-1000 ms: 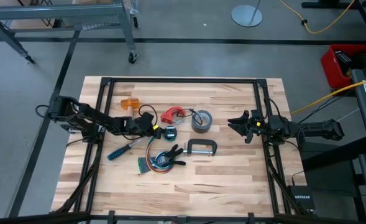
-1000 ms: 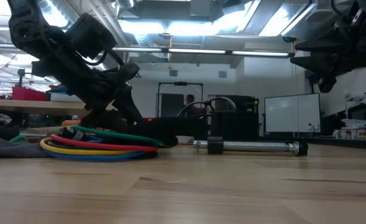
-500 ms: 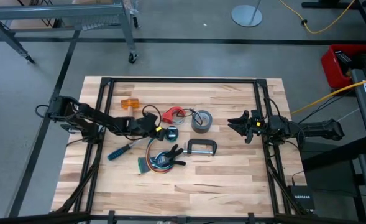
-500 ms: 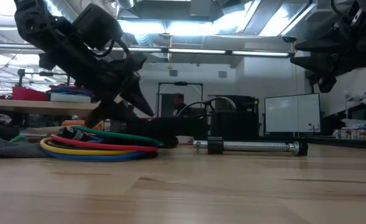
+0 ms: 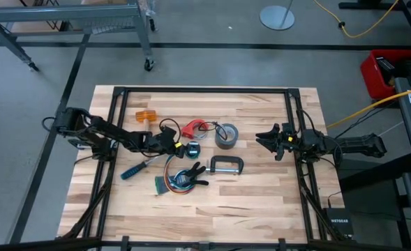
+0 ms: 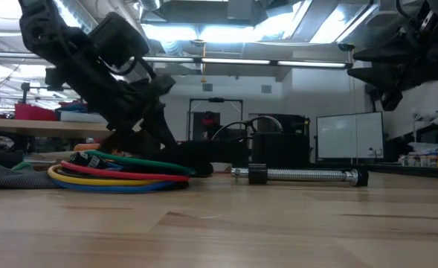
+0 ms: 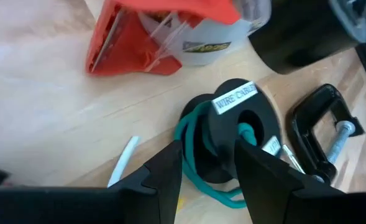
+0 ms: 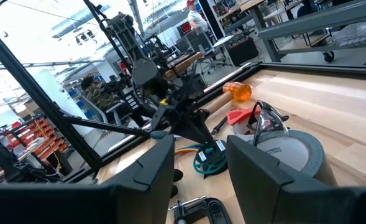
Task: Coil cords
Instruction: Uncoil the blue wire from the spool
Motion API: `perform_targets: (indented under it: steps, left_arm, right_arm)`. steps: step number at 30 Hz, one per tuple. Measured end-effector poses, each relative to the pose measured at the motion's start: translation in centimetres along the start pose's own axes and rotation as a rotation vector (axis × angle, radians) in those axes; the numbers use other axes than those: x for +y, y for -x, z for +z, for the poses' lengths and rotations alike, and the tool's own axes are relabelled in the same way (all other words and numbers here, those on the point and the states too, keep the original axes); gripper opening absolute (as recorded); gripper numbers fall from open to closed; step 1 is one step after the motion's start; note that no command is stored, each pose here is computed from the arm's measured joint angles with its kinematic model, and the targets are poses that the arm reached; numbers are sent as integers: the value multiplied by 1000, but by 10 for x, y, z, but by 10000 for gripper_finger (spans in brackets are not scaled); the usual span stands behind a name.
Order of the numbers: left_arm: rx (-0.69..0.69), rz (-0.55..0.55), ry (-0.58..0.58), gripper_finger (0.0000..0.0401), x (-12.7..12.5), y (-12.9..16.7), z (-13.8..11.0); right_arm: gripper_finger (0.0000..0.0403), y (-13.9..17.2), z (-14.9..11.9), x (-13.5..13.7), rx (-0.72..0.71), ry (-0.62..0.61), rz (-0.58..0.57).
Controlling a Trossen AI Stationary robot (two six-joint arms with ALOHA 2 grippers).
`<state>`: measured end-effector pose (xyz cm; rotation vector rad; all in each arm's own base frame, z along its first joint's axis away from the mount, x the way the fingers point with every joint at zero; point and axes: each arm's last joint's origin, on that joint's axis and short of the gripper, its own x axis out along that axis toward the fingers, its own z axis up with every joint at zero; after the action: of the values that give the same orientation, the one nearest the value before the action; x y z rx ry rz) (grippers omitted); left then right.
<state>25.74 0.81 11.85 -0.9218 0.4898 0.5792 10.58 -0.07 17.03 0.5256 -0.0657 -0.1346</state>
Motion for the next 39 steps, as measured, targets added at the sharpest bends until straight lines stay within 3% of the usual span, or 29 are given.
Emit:
perform_targets:
  steps: [10,22,31,39]
  left_arm:
    - [-49,-116,36,138,-2,-22,-6]
    - [-47,-127,39,138,-6,-23,-5]
    - [-78,-178,-38,138,-26,-26,3]
    - [-22,-85,-71,120,-19,-28,-1]
  right_arm:
    - [150,0,0,0,2,0,0]
    - [150,0,0,0,2,1,-1]
    - [150,0,0,0,2,0,-1]
    - [150,0,0,0,3,1,-1]
